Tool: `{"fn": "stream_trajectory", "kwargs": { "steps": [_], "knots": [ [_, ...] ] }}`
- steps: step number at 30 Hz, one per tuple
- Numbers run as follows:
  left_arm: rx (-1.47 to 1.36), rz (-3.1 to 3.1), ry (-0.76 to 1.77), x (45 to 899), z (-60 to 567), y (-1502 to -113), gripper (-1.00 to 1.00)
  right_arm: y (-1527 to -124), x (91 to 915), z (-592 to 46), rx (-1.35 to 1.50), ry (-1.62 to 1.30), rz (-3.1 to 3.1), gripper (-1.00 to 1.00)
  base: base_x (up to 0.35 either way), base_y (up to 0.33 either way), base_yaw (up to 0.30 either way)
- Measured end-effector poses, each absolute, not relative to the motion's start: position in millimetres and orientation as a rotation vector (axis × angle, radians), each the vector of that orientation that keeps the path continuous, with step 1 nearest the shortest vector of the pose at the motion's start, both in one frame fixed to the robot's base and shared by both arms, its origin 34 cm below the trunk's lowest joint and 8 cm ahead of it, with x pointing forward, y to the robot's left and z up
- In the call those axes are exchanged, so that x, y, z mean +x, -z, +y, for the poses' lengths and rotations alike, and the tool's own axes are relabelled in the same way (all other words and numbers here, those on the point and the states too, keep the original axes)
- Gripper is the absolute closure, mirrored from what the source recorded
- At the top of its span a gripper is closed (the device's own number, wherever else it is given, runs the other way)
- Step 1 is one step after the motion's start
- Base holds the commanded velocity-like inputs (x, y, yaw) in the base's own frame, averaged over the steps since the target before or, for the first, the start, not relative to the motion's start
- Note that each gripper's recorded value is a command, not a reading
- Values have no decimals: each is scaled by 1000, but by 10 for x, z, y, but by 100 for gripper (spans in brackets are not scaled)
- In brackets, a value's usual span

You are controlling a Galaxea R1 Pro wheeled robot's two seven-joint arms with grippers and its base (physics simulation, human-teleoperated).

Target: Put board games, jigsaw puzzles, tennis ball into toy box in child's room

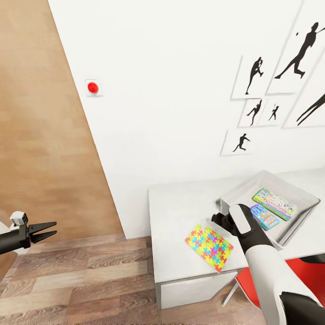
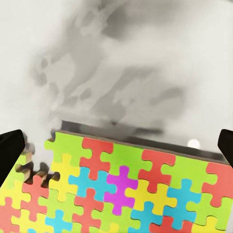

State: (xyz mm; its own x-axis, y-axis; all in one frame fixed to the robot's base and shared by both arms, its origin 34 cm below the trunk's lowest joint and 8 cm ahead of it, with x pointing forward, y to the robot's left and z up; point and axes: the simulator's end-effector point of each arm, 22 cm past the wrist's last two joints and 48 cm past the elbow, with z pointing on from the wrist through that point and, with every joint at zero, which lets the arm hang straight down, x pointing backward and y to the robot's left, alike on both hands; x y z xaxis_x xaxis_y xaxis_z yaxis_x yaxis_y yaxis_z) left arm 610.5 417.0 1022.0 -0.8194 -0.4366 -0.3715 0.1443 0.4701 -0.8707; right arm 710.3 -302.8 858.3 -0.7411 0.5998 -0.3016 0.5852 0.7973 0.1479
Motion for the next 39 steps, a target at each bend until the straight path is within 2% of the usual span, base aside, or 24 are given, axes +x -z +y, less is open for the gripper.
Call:
{"fn": "stream_trajectory", "kwargs": {
  "steps": [39],
  "knots": [
    [-250,2169,1356,6105,4170,-10165,-100,-8517,7087,-3023,903,-56,2663,-100,18,17,0]
  ]
}}
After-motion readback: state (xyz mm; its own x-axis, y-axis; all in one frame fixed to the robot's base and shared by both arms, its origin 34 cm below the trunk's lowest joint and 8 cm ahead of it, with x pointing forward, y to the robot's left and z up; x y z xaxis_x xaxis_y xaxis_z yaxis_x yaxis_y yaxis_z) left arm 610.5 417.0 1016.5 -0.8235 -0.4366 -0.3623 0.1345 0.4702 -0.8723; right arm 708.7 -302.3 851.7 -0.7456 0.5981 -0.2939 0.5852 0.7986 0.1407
